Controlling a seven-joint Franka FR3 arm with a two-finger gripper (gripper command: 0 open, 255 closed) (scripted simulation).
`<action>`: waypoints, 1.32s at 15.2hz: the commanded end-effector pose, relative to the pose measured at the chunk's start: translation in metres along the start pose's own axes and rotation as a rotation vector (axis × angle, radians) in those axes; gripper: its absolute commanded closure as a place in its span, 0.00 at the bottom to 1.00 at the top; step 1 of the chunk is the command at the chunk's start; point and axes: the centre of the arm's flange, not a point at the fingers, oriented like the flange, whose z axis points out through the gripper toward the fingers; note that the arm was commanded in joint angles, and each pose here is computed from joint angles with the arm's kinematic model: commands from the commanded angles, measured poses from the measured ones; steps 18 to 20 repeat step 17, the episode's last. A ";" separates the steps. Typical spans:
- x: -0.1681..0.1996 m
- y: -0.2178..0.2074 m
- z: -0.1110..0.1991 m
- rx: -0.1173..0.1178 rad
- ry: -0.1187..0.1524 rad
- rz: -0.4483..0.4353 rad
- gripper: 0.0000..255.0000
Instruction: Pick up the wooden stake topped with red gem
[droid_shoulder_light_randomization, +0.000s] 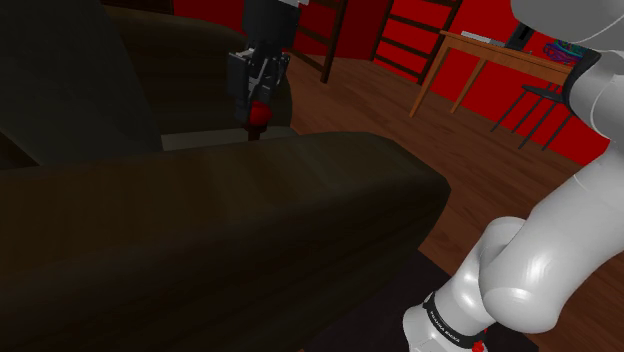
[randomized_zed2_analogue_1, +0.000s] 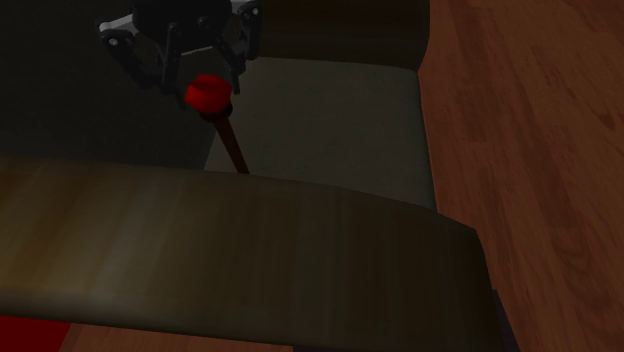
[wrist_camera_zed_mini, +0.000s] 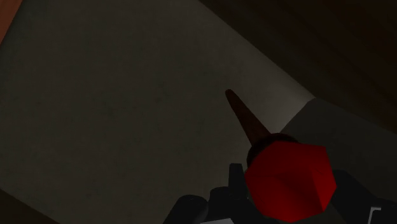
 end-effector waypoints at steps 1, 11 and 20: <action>0.000 0.000 -0.004 0.000 -0.001 0.000 1.00; 0.004 -0.005 -0.057 0.000 -0.001 0.000 1.00; 0.005 -0.007 -0.079 0.000 -0.001 0.000 1.00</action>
